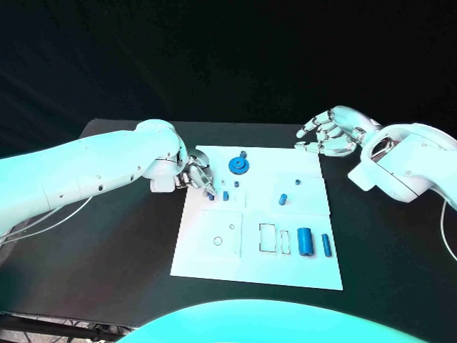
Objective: Assemble the parts on the task board
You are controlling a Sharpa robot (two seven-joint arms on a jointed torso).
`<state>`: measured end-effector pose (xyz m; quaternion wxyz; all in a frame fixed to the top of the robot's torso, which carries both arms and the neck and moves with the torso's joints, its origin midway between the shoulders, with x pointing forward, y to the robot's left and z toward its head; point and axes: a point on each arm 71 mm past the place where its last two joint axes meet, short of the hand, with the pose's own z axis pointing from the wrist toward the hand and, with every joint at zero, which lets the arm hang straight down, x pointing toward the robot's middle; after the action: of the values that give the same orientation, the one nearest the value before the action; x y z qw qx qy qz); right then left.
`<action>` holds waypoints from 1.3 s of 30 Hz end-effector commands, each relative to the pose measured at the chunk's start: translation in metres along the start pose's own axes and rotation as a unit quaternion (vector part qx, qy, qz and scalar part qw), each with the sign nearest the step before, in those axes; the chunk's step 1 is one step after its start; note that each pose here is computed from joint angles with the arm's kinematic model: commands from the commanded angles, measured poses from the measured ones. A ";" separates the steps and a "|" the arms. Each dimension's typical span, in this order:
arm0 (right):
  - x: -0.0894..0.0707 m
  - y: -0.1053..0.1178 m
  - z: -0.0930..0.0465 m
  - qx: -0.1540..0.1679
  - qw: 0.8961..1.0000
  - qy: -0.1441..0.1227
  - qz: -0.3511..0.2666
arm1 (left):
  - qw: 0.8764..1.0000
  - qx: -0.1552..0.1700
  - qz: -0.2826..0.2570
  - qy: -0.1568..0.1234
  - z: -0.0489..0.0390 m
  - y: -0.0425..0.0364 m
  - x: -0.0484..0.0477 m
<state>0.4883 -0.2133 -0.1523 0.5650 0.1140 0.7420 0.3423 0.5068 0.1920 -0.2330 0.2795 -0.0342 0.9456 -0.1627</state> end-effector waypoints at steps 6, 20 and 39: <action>0.001 0.001 -0.001 -0.007 1.000 0.004 -0.002 | 1.000 0.000 -0.009 0.001 0.0020 0.0001 0.0028; 0.001 0.001 -0.001 -0.007 1.000 0.003 -0.002 | 1.000 -0.005 -0.001 0.000 0.0025 0.0023 0.0026; 0.000 0.000 -0.001 -0.005 1.000 0.001 -0.003 | 1.000 -0.018 0.000 -0.010 0.0029 0.0089 -0.0016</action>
<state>0.4875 -0.2145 -0.1521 0.5657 0.1146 0.7415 0.3422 0.5093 0.1972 -0.2355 0.2842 -0.0418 0.9451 -0.1559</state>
